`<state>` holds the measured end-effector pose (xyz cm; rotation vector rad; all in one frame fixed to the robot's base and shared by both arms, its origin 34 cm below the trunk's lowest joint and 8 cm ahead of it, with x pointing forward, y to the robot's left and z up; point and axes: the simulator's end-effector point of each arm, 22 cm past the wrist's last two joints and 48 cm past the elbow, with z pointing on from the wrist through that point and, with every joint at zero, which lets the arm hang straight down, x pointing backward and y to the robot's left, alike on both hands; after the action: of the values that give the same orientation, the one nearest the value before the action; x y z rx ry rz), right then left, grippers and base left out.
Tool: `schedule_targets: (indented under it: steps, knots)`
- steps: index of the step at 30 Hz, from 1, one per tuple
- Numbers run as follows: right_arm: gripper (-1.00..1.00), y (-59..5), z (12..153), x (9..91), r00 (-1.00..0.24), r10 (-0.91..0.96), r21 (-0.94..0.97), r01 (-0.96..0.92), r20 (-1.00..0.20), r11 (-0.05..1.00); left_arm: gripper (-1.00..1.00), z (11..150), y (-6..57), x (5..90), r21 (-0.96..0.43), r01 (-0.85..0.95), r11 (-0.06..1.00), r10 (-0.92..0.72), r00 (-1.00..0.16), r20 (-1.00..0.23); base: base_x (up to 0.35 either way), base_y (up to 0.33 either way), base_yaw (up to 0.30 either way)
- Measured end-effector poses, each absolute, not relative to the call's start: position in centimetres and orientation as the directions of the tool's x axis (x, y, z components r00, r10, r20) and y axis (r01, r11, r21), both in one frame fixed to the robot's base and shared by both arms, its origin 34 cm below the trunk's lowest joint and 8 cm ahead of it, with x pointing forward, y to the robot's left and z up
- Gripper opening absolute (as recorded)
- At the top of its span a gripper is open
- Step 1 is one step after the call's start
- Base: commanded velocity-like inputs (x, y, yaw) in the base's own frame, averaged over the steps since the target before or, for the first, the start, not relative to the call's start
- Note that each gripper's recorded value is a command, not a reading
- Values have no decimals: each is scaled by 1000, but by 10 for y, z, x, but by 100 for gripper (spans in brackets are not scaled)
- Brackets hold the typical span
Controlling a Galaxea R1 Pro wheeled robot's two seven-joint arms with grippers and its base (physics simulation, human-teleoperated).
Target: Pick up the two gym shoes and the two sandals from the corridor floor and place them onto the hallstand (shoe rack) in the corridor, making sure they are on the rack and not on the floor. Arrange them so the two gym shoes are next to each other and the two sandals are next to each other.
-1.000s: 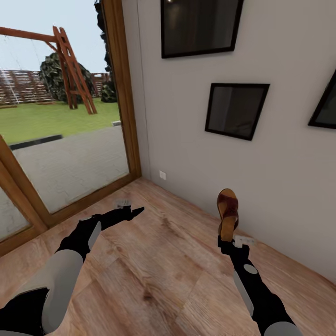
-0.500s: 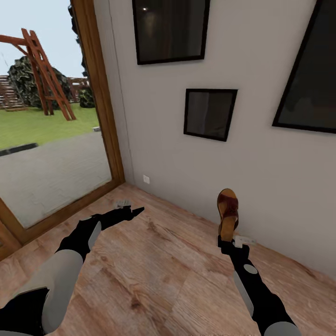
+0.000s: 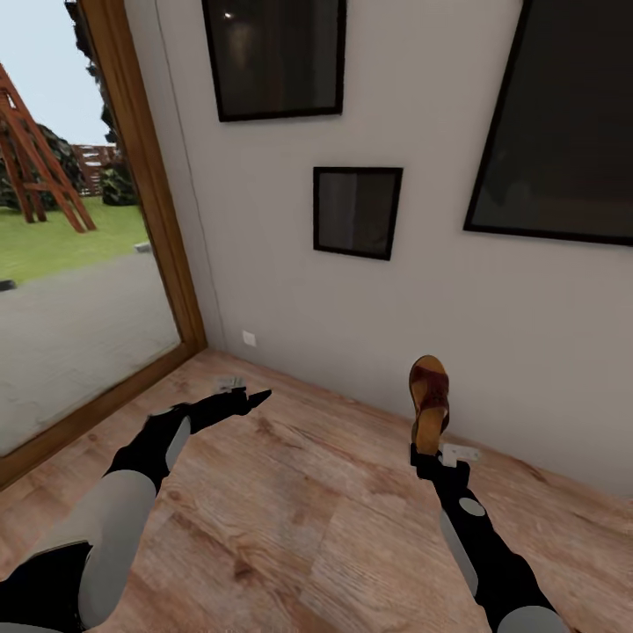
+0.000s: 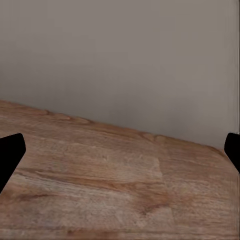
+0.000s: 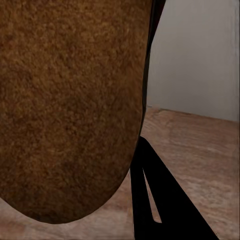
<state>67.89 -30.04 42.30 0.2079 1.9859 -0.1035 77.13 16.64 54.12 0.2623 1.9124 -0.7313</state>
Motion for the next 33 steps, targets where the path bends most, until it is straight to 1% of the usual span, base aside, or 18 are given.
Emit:
schedule_targets:
  steps: [7,25,33]
  knots:
    - [-100,-300,423,679,-400,99,22,193,-911,981,100,541,167,771,-371,485,792,-138,-449,-883,-89,91,-253]
    - [-100,-301,423,679,-400,99,22,193,-911,981,100,542,167,771,-372,484,792,-140,-450,-882,-3,3,-277]
    - [-100,-300,444,681,-369,99,28,192,-924,981,100,566,167,770,-357,496,792,-140,-420,-897,0,0,-290]
